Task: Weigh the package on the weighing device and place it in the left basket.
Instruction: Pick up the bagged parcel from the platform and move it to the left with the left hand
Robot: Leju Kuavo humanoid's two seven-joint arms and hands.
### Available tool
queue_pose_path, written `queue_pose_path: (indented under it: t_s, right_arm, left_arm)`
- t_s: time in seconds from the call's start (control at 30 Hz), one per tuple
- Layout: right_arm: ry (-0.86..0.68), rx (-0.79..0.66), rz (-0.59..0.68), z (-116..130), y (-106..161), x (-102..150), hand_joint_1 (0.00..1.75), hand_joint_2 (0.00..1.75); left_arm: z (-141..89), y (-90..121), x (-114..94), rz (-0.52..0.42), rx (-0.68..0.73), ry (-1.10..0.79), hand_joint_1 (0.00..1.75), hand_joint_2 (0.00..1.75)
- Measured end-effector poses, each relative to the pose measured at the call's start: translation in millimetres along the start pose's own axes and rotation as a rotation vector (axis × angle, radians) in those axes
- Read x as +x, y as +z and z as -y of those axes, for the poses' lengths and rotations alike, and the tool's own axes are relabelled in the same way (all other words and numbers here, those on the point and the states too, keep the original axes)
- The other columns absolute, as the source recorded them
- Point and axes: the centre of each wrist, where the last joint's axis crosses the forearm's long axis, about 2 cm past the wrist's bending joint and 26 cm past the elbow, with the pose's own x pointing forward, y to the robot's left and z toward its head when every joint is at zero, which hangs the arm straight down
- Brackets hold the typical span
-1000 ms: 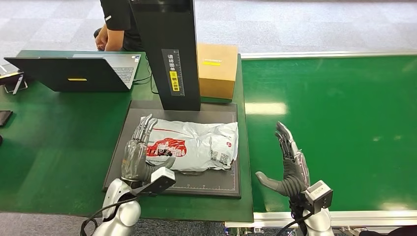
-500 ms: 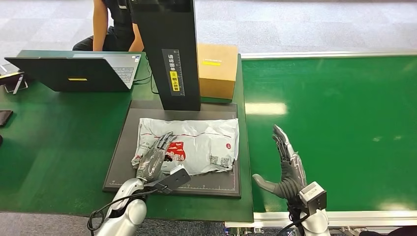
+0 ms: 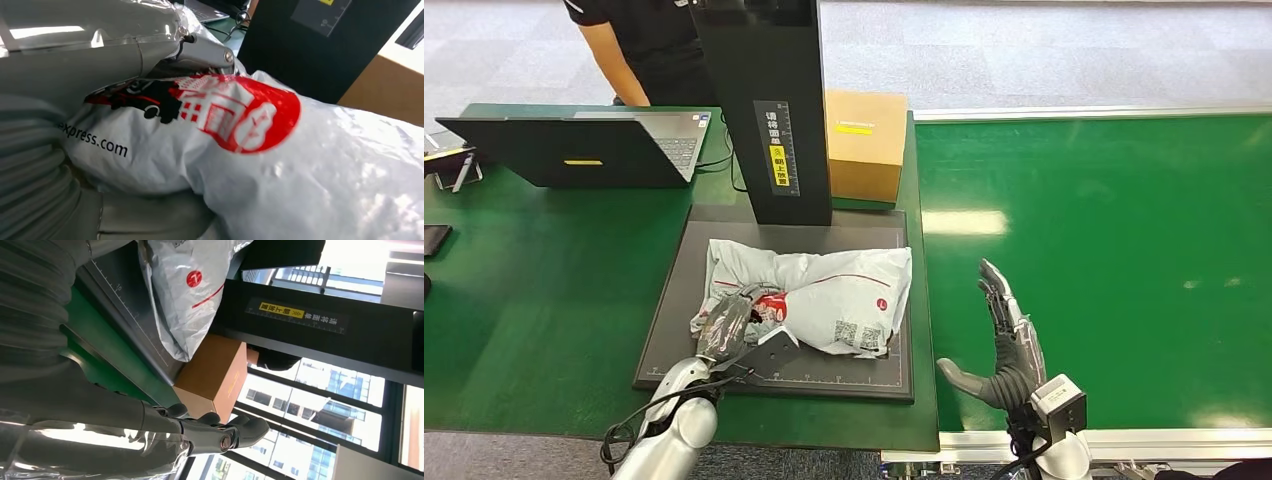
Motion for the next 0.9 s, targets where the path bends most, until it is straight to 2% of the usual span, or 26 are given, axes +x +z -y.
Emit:
queue_pose_path:
  t_s: [0.23,0.47,0.5,0.53,0.6,0.63,0.67,0.73,0.77,0.83,0.9]
  right_arm:
    - [0.000,-0.003,-0.003,-0.1,1.2,-0.2,0.00,1.75]
    - [0.000,-0.009,-0.013,0.4,5.6,-0.4,0.00,1.75]
    - [-0.001,-0.011,-0.012,0.7,5.9,-0.2,0.00,1.75]
    - [-0.001,-0.013,-0.012,1.0,6.2,0.1,0.00,1.75]
    - [-0.001,-0.018,-0.012,2.1,7.0,0.5,0.00,1.75]
    - [0.000,-0.020,-0.012,2.7,7.5,0.6,0.00,1.75]
    - [0.000,-0.022,-0.013,3.3,8.0,0.7,0.00,1.75]
    - [0.002,-0.026,-0.014,4.1,9.2,1.0,0.00,1.75]
    - [0.002,-0.027,-0.015,4.3,9.8,1.2,0.00,1.75]
    - [0.001,-0.028,-0.017,4.4,11.0,1.3,0.00,1.75]
    - [0.002,-0.030,-0.020,4.2,12.3,1.1,0.00,1.75]
  left_arm:
    - [-0.3,1.6,-1.1,-0.002,0.038,-0.001,1.75,1.75]
    - [-5.7,8.8,-8.0,-0.045,0.131,-0.060,1.73,1.75]
    - [-7.8,10.7,-10.8,-0.057,0.155,-0.068,1.67,1.75]
    - [-10.5,12.9,-14.2,-0.071,0.182,-0.072,1.45,1.75]
    - [-18.4,18.5,-23.3,-0.100,0.242,-0.090,0.77,1.75]
    - [-22.8,21.6,-28.0,-0.113,0.275,-0.109,0.73,1.75]
    - [-27.3,24.7,-32.7,-0.125,0.307,-0.134,0.90,1.75]
    - [-35.6,30.7,-40.4,-0.149,0.369,-0.181,1.54,1.75]
    - [-39.8,33.6,-44.2,-0.164,0.397,-0.200,1.64,1.75]
    - [-47.9,40.1,-52.1,-0.197,0.444,-0.232,1.75,1.75]
    - [-56.0,47.4,-60.9,-0.237,0.488,-0.262,1.75,1.75]
